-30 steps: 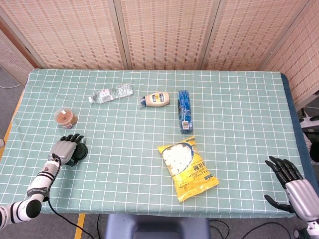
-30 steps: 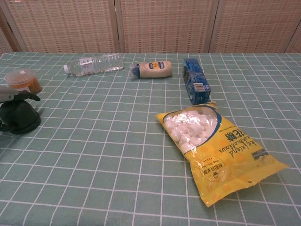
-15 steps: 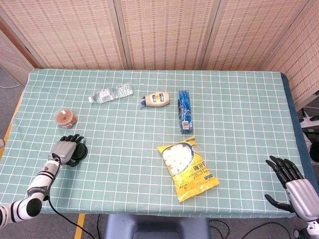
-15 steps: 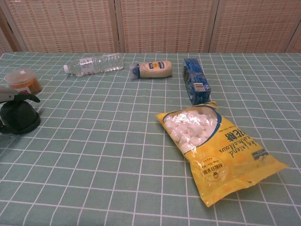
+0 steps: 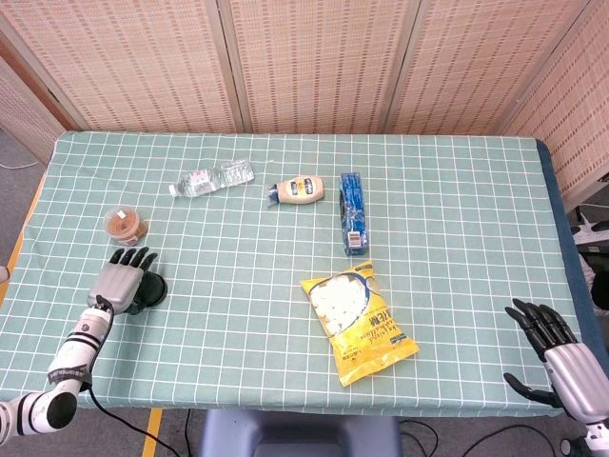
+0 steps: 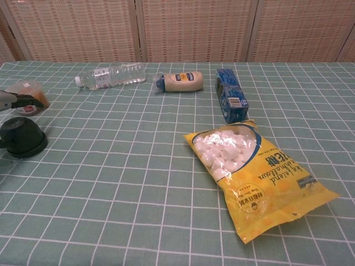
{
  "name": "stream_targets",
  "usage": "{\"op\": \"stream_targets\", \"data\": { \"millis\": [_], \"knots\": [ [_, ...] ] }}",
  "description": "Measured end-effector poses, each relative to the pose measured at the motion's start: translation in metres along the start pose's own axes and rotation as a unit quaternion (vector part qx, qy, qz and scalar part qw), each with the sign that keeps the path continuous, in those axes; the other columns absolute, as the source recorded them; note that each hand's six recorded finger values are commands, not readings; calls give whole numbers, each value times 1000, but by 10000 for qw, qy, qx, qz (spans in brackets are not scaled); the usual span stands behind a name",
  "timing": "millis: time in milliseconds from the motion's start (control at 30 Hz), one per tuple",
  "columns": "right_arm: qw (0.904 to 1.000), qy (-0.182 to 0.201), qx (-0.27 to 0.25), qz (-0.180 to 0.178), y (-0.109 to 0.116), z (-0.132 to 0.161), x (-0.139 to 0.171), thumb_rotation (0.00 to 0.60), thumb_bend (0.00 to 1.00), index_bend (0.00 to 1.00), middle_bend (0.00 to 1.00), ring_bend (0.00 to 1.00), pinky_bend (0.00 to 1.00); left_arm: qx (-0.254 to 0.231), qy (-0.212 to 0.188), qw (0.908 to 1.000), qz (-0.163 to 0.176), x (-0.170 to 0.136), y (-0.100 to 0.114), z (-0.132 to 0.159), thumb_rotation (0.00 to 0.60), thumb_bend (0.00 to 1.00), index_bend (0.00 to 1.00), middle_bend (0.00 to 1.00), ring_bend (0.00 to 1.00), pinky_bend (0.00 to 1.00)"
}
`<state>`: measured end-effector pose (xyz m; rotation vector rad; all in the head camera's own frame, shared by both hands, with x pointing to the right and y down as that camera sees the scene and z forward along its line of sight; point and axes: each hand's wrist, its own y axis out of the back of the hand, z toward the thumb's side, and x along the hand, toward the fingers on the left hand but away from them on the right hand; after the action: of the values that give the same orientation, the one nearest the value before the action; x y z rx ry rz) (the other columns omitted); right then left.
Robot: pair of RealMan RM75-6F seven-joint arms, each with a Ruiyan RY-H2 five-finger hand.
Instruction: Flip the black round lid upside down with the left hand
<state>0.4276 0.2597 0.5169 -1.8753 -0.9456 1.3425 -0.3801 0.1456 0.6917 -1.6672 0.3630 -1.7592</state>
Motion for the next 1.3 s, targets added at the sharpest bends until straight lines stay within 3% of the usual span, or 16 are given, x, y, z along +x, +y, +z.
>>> {"op": "stream_targets", "data": {
  "millis": [367,567,700,933,1300],
  "knots": [
    [10000,58,-17,28,-1,1,1,600,173,0,0,0,0,266,174,9995,-16,-4,-7,-5,600,301,172,233,222,125],
    [10000,56,3,32,-2,1,2,600,172,0,0,0,0,251,136,9996,83,-3,-7,-3,600,300,287,341,278,141],
    [10000,52,1,53,-3,0,2,600,172,0,0,0,0,223,108,9996,123,-2,-7,-2,600,311,340,370,287,149],
    [10000,46,-31,-10,0,-1,2,600,172,0,0,0,0,184,9,9997,135,-3,-6,1,600,316,345,379,289,154],
    [10000,55,-50,-32,2,-2,3,600,172,0,0,0,0,1,-30,9990,436,-6,9,3,600,320,376,397,326,169]
  ]
}}
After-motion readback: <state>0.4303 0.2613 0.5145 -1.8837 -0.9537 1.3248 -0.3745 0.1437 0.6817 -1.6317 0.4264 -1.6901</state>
